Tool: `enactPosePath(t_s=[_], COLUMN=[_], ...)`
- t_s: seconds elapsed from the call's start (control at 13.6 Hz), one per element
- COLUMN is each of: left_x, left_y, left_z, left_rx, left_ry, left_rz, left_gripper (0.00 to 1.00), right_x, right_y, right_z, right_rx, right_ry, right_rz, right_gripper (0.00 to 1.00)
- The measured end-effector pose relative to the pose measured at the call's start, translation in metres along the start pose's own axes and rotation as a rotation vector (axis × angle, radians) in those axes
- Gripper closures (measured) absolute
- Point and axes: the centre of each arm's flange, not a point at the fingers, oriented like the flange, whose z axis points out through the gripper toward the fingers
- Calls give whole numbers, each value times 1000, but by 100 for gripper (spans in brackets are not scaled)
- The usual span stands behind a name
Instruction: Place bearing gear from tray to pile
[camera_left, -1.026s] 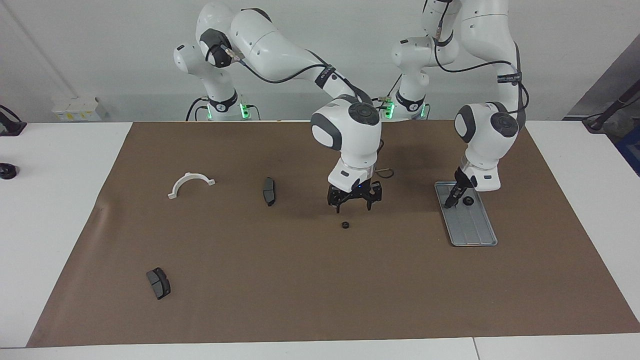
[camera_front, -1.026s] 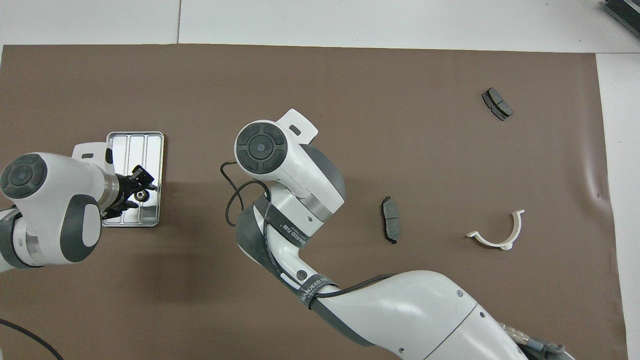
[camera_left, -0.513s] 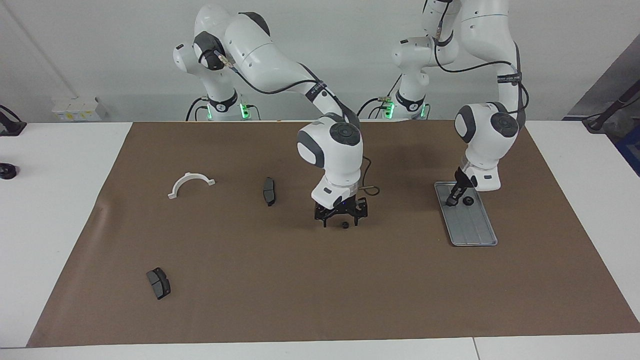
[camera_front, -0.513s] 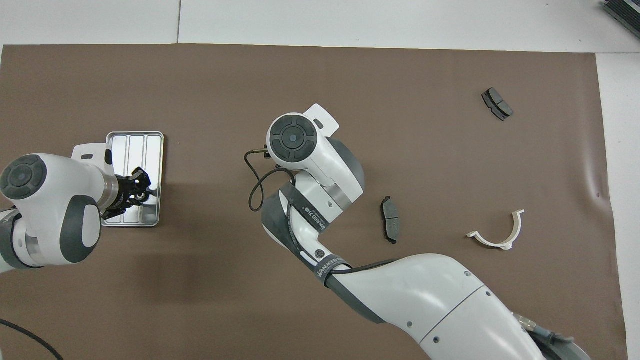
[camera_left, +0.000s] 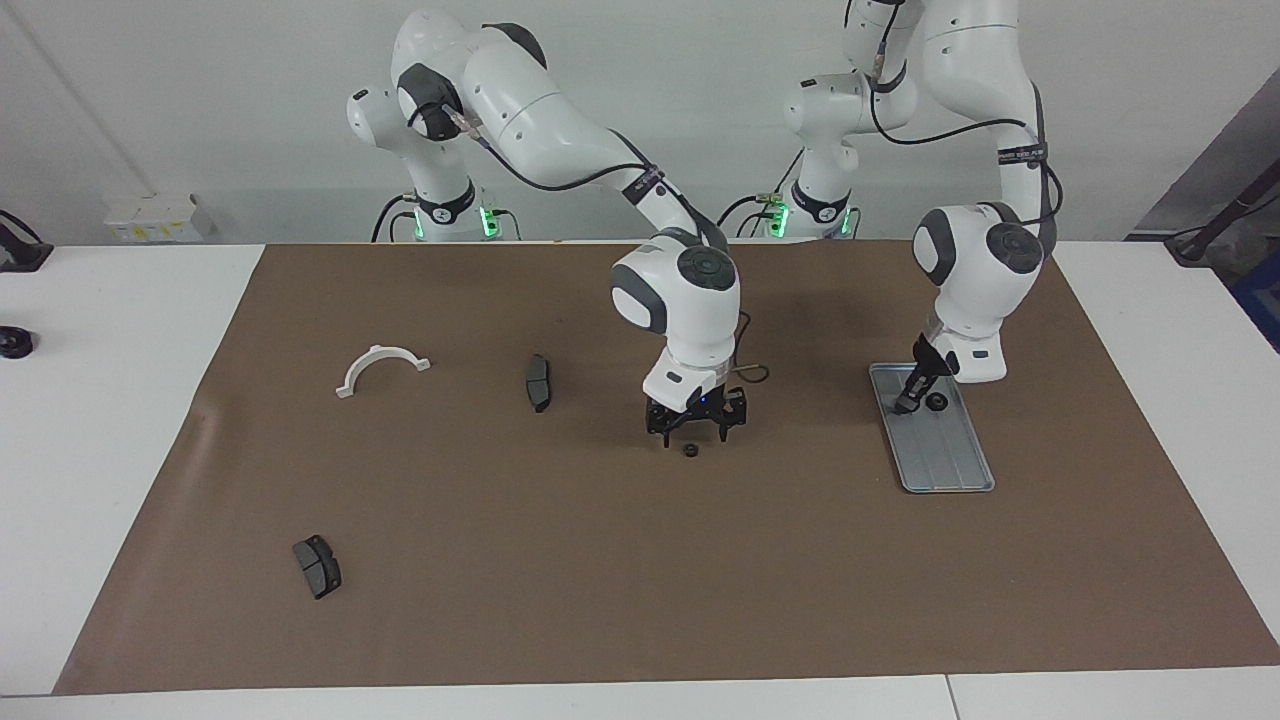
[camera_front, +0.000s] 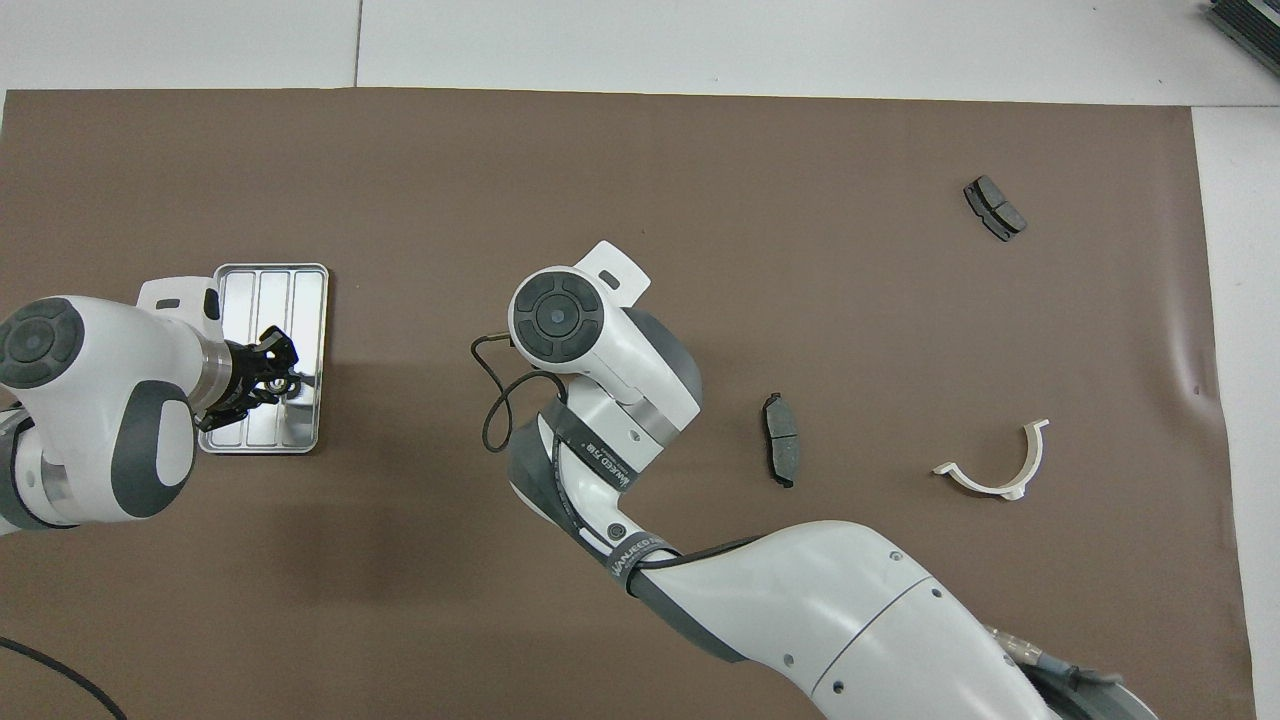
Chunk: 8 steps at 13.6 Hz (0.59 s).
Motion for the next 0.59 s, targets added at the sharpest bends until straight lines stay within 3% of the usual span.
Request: enactPosePath(t_s=[0.22, 0.37, 0.51, 0.59], left_x=[8, 2, -7, -9], left_y=[19, 36, 47, 49], left_z=[-30, -48, -51, -51], left_rx=[12, 18, 19, 20], left_ry=[24, 35, 37, 36], left_rz=[63, 120, 149, 155], left_gripper=[66, 66, 66, 66], right_x=[-2, -2, -3, -3], right_y=[3, 3, 3, 2], right_z=[10, 12, 12, 10], right_rx=[-26, -29, -28, -26], right_ry=[3, 2, 1, 3], right_rz=[-18, -20, -20, -21], right_gripper=[10, 22, 22, 29])
